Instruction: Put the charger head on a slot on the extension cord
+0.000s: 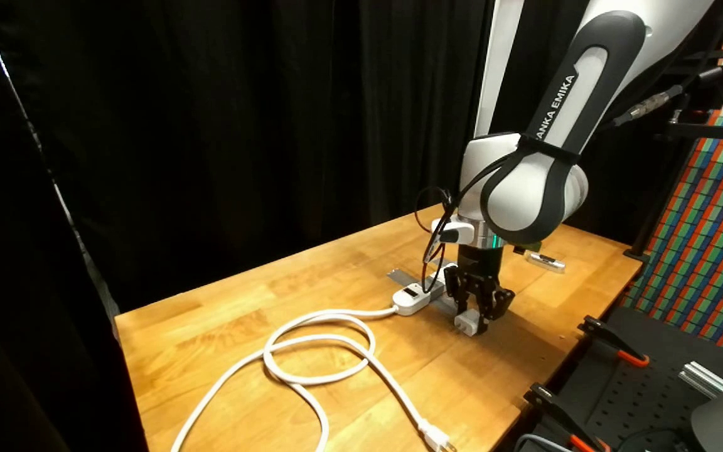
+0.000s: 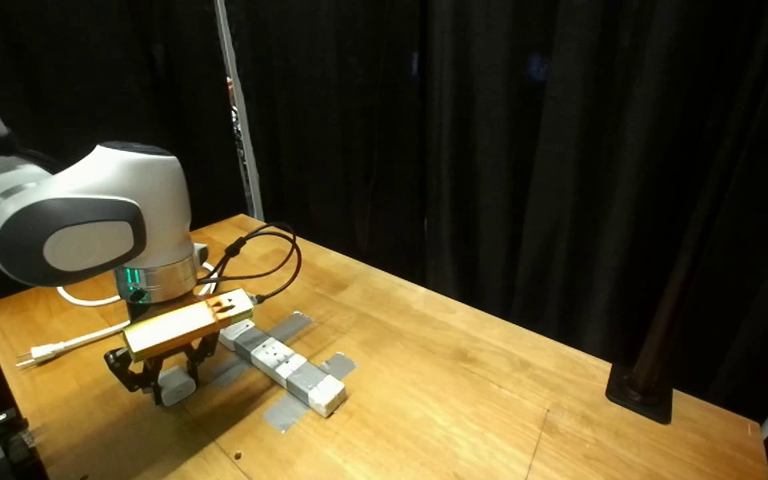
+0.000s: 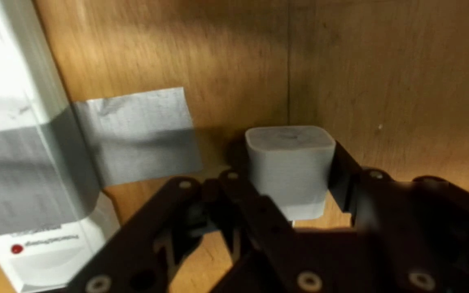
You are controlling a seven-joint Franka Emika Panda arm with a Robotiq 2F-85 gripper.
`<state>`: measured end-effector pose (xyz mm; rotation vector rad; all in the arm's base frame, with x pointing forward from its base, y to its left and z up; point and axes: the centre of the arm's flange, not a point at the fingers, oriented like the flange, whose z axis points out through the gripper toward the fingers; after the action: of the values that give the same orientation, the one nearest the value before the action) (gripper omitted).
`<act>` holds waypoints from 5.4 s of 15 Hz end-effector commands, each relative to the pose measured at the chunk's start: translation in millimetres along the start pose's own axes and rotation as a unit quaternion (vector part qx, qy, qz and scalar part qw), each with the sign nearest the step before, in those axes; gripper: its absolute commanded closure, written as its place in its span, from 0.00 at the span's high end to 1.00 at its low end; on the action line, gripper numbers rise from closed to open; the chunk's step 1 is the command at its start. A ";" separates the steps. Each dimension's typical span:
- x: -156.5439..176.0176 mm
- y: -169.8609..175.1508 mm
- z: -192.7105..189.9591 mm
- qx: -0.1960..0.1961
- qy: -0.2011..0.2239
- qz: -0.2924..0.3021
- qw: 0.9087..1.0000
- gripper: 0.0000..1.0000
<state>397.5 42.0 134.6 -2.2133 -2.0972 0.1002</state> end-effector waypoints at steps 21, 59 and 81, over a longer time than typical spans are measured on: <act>-19.8 111.5 -128.7 -0.202 -0.364 0.230 0.880 0.48; -88.0 123.5 -48.9 -0.485 -0.597 0.224 0.599 0.23; -52.6 104.7 22.7 -0.032 -0.657 -0.034 0.752 0.23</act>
<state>478.0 -17.9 98.2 -2.4434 -2.5402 2.2259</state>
